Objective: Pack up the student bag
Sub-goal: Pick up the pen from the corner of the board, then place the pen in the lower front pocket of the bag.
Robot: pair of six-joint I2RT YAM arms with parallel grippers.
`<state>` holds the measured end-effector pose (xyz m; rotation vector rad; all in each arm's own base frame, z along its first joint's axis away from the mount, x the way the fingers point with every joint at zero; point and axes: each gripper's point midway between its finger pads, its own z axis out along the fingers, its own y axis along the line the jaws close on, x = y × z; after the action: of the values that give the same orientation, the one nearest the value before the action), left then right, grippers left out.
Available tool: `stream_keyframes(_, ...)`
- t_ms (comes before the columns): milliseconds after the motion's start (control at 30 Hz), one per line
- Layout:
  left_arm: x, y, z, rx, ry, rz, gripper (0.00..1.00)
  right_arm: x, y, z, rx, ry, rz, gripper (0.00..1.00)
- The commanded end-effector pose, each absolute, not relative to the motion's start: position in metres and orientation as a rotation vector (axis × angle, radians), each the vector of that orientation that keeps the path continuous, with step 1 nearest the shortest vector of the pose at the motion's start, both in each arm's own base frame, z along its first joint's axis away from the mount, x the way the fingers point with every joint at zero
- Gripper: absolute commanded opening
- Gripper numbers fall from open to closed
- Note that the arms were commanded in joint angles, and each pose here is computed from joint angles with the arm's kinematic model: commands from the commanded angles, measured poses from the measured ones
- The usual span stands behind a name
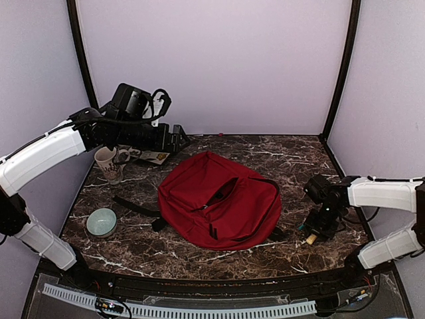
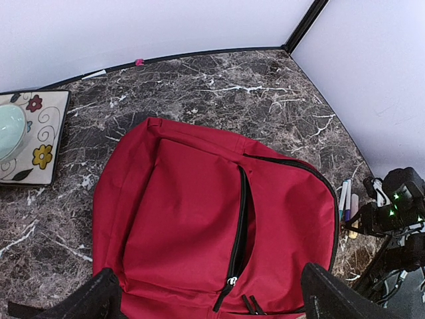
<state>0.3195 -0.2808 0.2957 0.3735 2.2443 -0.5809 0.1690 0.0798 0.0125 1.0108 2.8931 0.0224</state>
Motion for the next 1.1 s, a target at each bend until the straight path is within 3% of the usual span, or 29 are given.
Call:
stream_keyframes(0, 0.323, -0.279, 0.305, 0.369, 2.214, -0.575, 0.97, 0.163, 0.075, -0.005, 0.953, 2.945, -0.039, 0.31)
stream_keyframes(100, 0.323, -0.278, 0.305, 0.370, 2.214, -0.568, 0.97, 0.164, 0.075, -0.003, 0.945, 2.946, -0.033, 0.20)
stream_keyframes(433, 0.324, -0.276, 0.307, 0.368, 2.203, -0.555, 0.97, 0.165, 0.073, 0.015, 0.931, 2.908, -0.010, 0.18)
stream_keyframes(700, 0.326, -0.281, 0.311, 0.378, 2.194, -0.573, 0.97, 0.188, 0.067, 0.062, 0.892, 2.762, 0.022, 0.20)
stream_keyframes(1067, 0.321, -0.325, 0.323, 0.528, 2.173, -0.790, 0.97, 0.271, 0.149, 0.195, 0.291, 2.416, 0.629, 0.14)
